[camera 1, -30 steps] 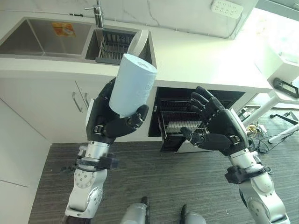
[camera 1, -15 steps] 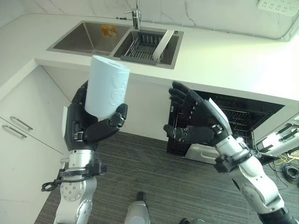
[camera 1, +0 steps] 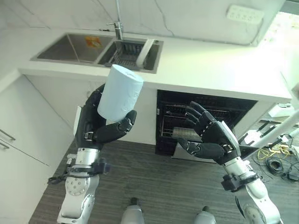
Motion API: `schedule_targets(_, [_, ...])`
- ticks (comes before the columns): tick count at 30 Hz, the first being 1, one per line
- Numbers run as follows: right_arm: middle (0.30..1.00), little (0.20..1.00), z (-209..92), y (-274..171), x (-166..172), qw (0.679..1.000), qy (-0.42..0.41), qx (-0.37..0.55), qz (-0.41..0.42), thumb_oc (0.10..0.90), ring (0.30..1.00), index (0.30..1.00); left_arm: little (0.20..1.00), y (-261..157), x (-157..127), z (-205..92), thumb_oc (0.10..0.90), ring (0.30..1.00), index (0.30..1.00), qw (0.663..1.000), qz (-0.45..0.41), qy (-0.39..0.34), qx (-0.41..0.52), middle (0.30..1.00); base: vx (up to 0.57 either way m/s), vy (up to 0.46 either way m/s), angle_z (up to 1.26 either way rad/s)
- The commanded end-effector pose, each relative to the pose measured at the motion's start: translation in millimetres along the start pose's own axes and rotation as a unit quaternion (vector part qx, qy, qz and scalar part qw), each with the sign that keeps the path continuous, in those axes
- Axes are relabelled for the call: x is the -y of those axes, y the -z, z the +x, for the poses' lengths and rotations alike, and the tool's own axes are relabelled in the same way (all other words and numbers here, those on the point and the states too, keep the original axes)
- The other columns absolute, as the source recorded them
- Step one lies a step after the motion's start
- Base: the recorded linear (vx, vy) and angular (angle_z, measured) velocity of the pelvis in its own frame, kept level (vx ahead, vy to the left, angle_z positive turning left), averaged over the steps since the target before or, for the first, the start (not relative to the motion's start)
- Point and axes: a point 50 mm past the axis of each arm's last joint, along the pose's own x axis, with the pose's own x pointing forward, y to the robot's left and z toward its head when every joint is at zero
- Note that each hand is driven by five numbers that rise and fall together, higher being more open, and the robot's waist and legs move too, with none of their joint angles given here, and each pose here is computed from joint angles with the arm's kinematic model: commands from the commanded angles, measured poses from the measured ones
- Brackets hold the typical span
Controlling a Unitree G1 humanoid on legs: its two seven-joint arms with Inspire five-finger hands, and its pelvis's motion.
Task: Place the dishes in the dishwasher.
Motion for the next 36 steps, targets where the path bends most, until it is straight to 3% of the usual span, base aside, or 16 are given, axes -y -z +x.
schedule_targets(1, [0.9, 0.9, 25, -56, -5, 0.989, -0.044, 0.143, -0.023, 0.8, 0.9, 0.9, 0.3, -54, 9, 16, 0.4, 0.3, 0.3, 0.986, -0.038, 0.006, 0.163, 0.3, 0.19, -0.442, 0.33])
schedule_targets(12, [0.9, 0.9, 14, -52, 2, 0.991, 0.003, 0.13, -0.028, 0.8, 0.9, 0.9, 0.3, -46, 24, 11, 0.4, 0.3, 0.3, 0.985, -0.071, 0.038, 0.15, 0.3, 0.13, -0.217, 0.22])
schedule_targets(28, [0.9, 0.9, 19, -49, 0, 0.989, 0.026, 0.142, -0.017, 0.8, 0.9, 0.9, 0.3, -46, 27, 22, 0.4, 0.3, 0.3, 0.986, -0.028, 0.061, 0.153, 0.3, 0.14, 0.185, -0.04])
schedule_targets(36, [0.9, 0.9, 21, -38, -2, 0.991, 0.011, 0.131, 0.002, 0.8, 0.9, 0.9, 0.3, -46, 23, 23, 0.4, 0.3, 0.3, 0.986, -0.017, 0.051, 0.155, 0.3, 0.13, -0.109, -0.44])
